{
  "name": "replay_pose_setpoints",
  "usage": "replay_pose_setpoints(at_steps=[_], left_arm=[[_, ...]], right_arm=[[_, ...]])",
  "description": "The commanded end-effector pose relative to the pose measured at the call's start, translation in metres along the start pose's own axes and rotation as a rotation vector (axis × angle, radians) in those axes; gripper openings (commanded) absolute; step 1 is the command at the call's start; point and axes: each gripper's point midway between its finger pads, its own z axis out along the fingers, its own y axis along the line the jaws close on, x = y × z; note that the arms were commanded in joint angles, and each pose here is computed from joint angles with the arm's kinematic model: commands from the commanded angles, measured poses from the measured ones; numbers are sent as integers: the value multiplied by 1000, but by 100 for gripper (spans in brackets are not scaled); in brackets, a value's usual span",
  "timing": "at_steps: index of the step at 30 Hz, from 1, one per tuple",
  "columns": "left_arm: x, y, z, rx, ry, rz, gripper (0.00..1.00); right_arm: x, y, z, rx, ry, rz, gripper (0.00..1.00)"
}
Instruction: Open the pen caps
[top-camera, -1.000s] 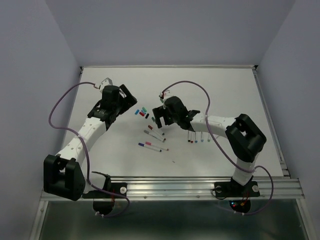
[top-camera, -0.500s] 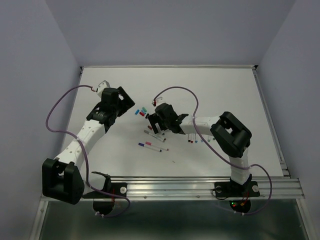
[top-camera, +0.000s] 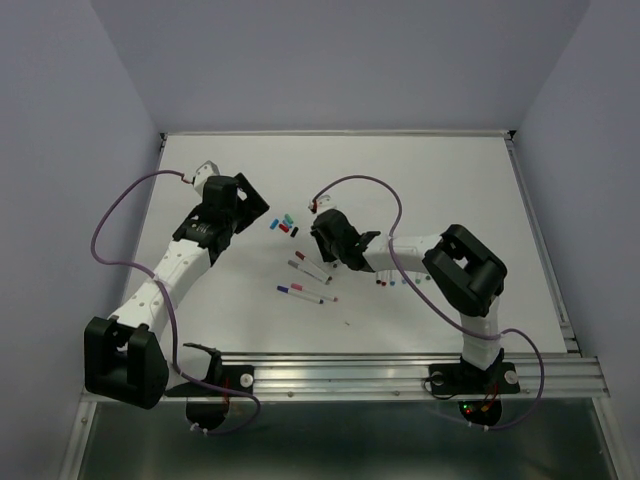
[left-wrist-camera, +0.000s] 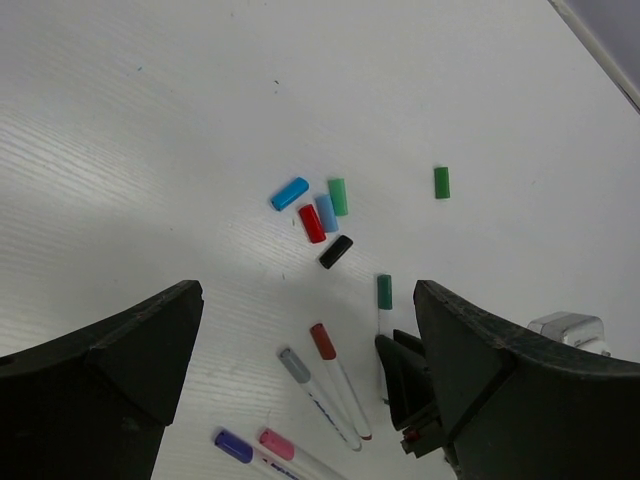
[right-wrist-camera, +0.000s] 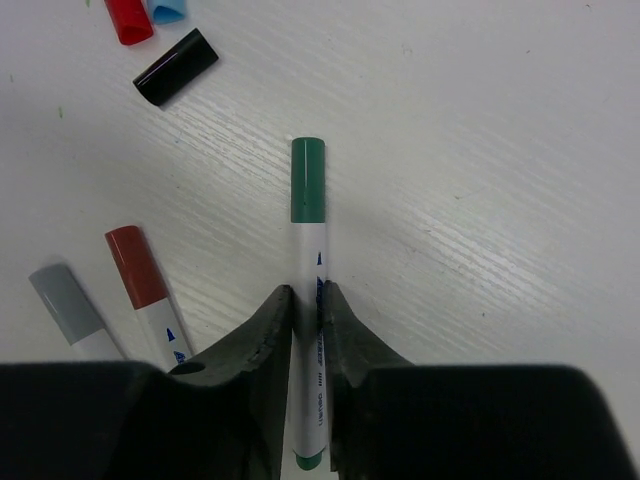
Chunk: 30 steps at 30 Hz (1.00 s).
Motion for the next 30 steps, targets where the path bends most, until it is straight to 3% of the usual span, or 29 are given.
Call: replay_pose_setpoints(at_steps=[1, 6, 9, 15, 22, 30], left_arm=[[-10, -5, -8, 14, -35, -3, 99], [-9, -14, -12, 64, -18, 13, 99], [1, -34, -15, 182, 34, 53, 99], [25, -73, -22, 431, 160, 102, 99], [38, -105, -30, 578, 219, 108, 96], [58, -133, -31, 654, 288, 119, 87]], right_arm=[[44, -12, -2, 47, 121, -27, 16], [35, -21, -5, 99, 90, -23, 1], [18, -17, -14, 48, 47, -11, 1], [-43, 4, -49, -160, -168, 43, 1], [-84, 14, -104, -311, -316, 88, 1], [-111, 24, -135, -413, -419, 111, 1]])
